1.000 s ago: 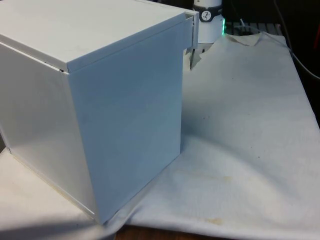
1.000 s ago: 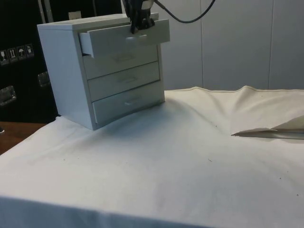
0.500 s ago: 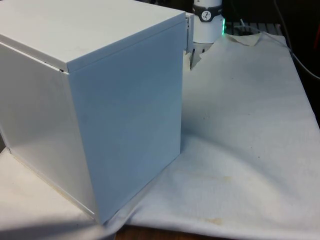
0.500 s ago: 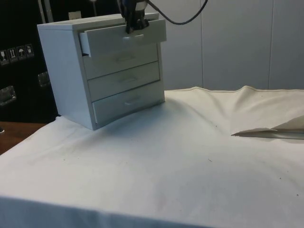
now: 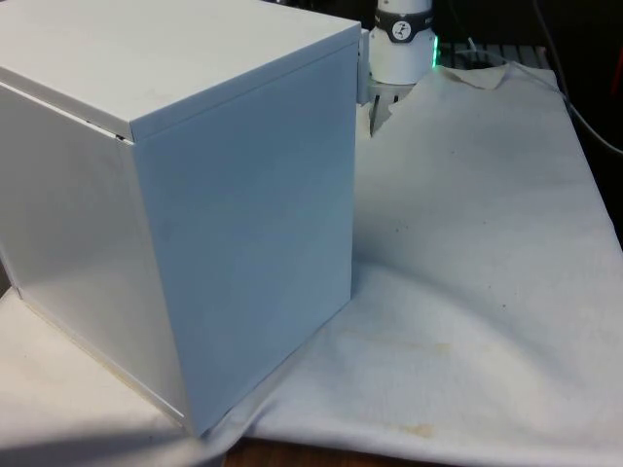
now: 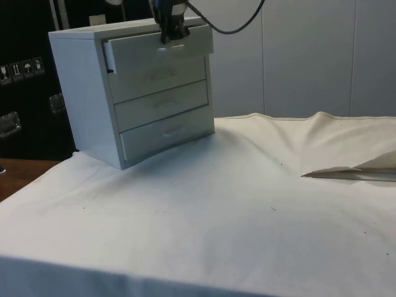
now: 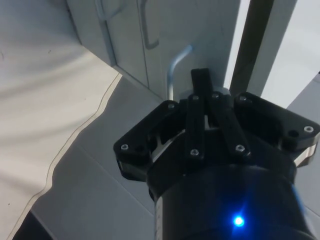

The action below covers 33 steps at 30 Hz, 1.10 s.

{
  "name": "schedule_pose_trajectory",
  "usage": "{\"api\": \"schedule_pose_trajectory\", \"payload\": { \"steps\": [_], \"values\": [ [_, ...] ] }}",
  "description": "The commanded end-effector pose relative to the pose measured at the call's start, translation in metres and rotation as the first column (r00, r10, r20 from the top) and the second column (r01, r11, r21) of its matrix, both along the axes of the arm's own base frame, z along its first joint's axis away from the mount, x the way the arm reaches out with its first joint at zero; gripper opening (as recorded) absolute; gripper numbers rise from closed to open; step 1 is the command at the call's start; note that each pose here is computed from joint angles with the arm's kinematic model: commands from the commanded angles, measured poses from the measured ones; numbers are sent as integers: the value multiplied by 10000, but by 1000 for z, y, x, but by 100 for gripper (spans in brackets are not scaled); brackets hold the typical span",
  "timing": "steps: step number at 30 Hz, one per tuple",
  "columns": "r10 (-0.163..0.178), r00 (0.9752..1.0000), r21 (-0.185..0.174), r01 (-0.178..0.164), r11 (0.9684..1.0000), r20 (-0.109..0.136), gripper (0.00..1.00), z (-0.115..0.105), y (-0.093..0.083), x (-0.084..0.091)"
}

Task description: Open the drawer, then close it.

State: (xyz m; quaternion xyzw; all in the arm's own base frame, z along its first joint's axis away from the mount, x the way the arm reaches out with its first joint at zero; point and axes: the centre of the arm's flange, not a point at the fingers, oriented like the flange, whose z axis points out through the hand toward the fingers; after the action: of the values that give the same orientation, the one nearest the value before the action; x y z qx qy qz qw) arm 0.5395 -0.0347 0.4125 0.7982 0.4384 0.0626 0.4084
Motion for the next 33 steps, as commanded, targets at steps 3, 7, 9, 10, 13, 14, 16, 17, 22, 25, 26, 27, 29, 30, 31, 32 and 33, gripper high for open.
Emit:
{"api": "schedule_pose_trajectory", "payload": {
  "steps": [3,7,9,10,13,14,16,17,22,25,26,27,29,30,31,32,33],
  "values": [
    [-31,9999,-67,32,10000,127,0,-1,-4,5],
    [-111,9998,-51,112,9999,154,0,-3,-7,7],
    [-174,9997,-23,175,9998,174,0,-6,-10,7],
    [-228,9997,16,228,9997,31,0,-5,-6,5],
    [-245,9995,-1,245,9997,197,0,-7,-12,8],
    [-268,9994,2,268,9996,200,0,-8,-12,9],
    [-300,9993,5,300,9995,224,0,-8,-13,10],
    [-356,9991,12,356,9994,234,0,-8,-15,11],
    [-417,9988,-2,417,9991,255,0,-9,-16,13],
    [-478,9984,-16,479,9989,289,0,-9,-18,16],
    [-500,9983,-16,501,9987,297,0,-9,-19,17],
    [-542,9980,-29,543,9985,318,0,-9,-20,19],
    [-625,9978,-12,626,9980,202,0,-10,-19,18],
    [-573,9978,-46,575,9983,344,0,-8,-22,21],
    [-588,9976,-54,591,9982,352,0,-8,-22,22],
    [-610,9975,-53,613,9981,351,0,-9,-23,22],
    [-641,9972,-66,644,9979,377,0,-9,-24,24]
  ]
}}
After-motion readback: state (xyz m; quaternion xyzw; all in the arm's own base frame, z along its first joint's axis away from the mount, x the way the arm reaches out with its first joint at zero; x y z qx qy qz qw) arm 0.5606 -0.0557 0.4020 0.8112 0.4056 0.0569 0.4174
